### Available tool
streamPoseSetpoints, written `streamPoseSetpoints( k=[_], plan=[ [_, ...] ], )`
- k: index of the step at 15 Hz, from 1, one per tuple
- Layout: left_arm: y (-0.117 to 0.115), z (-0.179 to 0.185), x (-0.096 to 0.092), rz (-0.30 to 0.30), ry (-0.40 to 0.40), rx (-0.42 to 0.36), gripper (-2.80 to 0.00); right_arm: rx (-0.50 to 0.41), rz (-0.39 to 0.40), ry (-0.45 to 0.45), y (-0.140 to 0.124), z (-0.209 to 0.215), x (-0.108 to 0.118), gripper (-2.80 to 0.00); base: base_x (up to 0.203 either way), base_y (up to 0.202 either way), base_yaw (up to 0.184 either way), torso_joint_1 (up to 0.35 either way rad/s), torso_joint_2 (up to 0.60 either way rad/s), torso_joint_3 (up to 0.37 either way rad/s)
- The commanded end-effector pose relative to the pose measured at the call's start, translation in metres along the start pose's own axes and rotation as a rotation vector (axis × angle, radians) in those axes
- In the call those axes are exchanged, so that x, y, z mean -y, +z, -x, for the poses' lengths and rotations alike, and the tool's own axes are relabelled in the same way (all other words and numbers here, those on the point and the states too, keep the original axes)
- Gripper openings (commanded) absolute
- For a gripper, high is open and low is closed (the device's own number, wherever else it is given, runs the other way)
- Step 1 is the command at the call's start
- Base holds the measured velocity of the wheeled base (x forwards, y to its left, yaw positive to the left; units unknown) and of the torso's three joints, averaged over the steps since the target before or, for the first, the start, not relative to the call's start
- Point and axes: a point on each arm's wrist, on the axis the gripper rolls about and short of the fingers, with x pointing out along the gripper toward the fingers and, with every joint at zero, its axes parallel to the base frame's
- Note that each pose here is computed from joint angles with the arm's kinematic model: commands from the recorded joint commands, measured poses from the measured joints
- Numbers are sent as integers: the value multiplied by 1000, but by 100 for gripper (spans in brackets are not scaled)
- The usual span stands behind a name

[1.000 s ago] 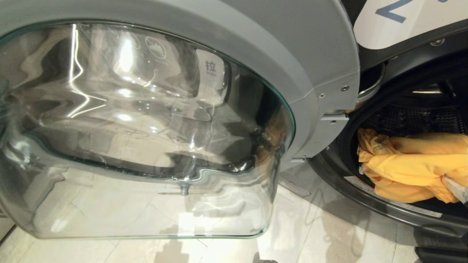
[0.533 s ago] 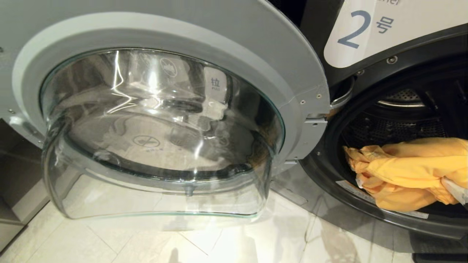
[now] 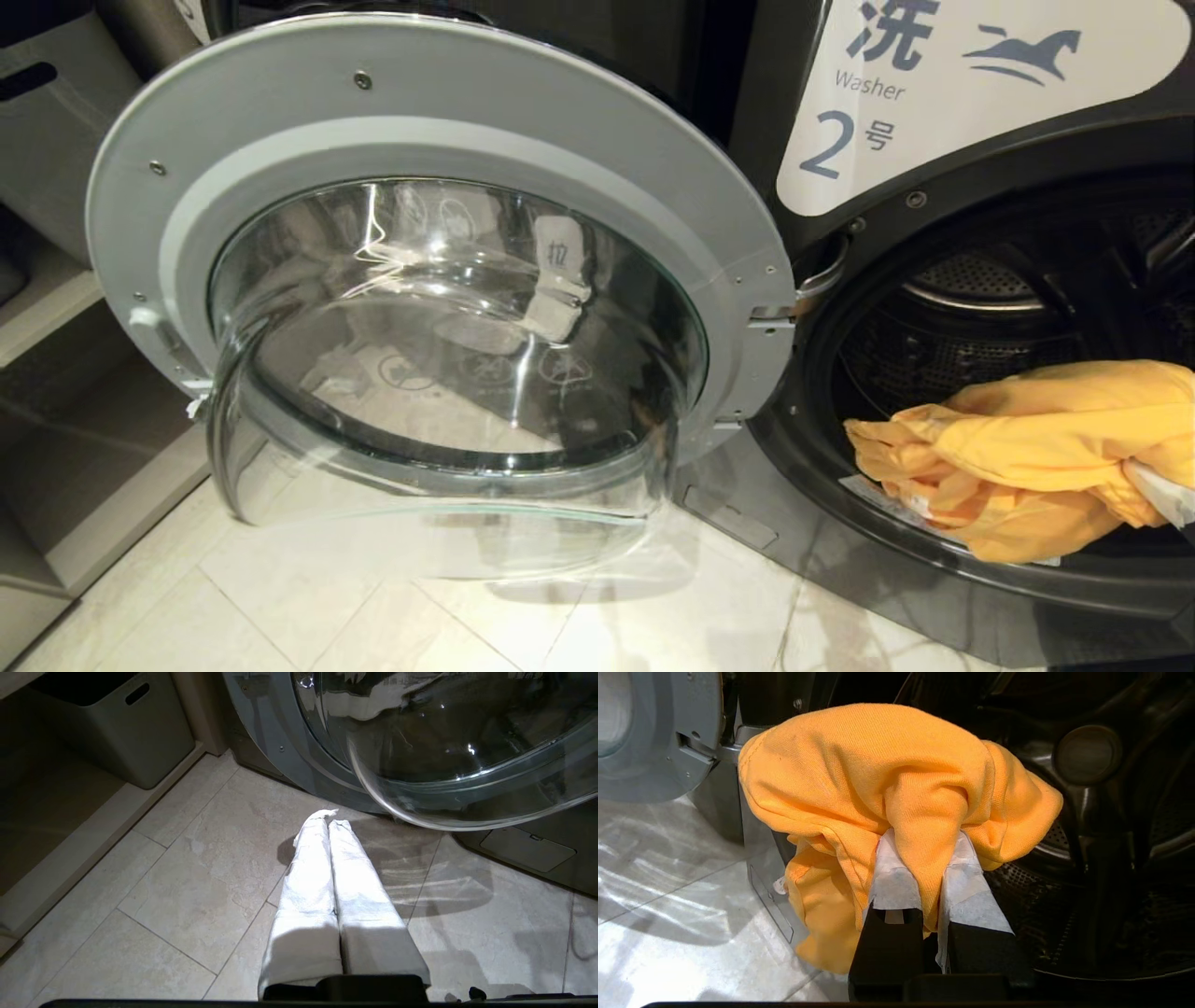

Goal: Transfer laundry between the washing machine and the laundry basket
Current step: Pick a cloth and place it into the basket

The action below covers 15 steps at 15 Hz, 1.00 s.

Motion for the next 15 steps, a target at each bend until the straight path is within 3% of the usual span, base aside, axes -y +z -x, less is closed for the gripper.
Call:
streamPoseSetpoints(
  k=[1, 10, 15],
  plan=[
    [-11, -2, 1, 0, -3, -40, -280, 1, 3, 1, 0, -1, 0, -280, 0, 0, 0, -1, 3, 207],
    [-11, -2, 1, 0, -6, -38, -280, -37, -2, 20, -2, -4, -1, -280, 0, 1, -6, 2, 1, 47],
    [-11, -2, 1, 0, -6, -40, -280, -38, -2, 21, -3, -4, -1, -280, 0, 6, -156, 3, -1, 3]
  ],
)
